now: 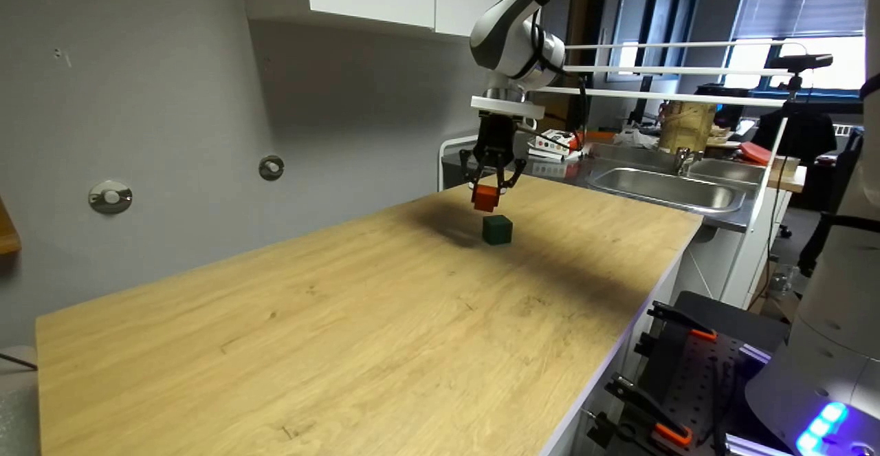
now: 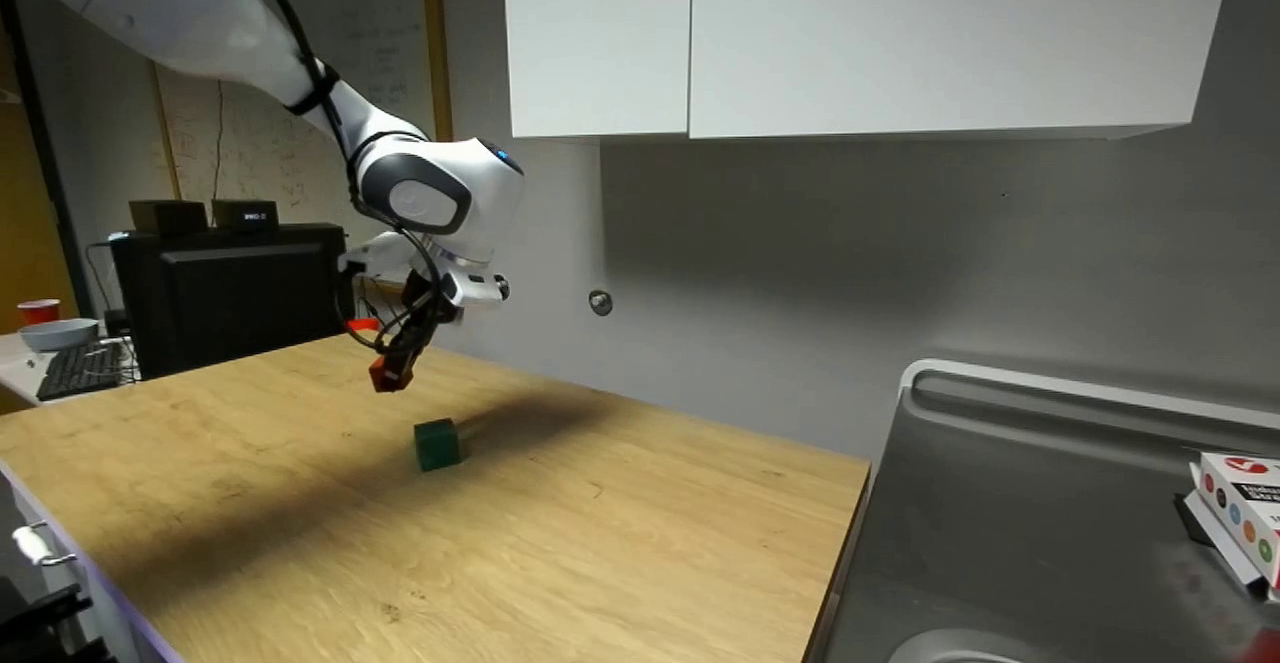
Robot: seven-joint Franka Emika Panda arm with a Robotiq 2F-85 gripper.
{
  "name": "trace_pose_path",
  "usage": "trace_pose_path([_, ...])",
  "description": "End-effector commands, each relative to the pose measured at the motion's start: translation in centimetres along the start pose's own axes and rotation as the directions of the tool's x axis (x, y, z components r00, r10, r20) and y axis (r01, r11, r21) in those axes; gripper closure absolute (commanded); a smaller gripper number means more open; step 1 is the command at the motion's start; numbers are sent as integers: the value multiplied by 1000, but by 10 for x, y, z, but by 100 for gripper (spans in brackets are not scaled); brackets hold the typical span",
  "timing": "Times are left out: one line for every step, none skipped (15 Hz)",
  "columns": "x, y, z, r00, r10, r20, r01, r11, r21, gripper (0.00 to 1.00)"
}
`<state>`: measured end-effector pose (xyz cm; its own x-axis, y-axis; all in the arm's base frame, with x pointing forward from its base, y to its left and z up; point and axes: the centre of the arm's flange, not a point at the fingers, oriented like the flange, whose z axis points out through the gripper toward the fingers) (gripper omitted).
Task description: Put the orange block on the green block
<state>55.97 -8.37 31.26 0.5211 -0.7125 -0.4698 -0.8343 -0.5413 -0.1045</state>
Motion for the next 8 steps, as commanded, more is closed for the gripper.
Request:
trace_pose_path([21, -1, -29, 1000, 15, 6, -15, 1000, 24, 82])
trace_pose_path([27, 2, -33, 1000, 20, 4, -20, 999, 29, 82])
trace_pose_path([32, 5, -36, 1000, 27, 4, -27, 999, 33, 82])
trace_pose_path([38, 9, -36, 999, 35, 7, -35, 999, 36, 82])
trace_pose_path([44, 12, -36, 999, 44, 14, -45, 998, 36, 82])
trace_pose_path([49, 15, -33, 999, 51, 17, -52, 998, 32, 82])
trace_pose_path([54, 17, -31, 998, 59, 23, -60, 998, 30, 82])
trace_pose_path([59, 19, -27, 997, 66, 28, -67, 997, 26, 82])
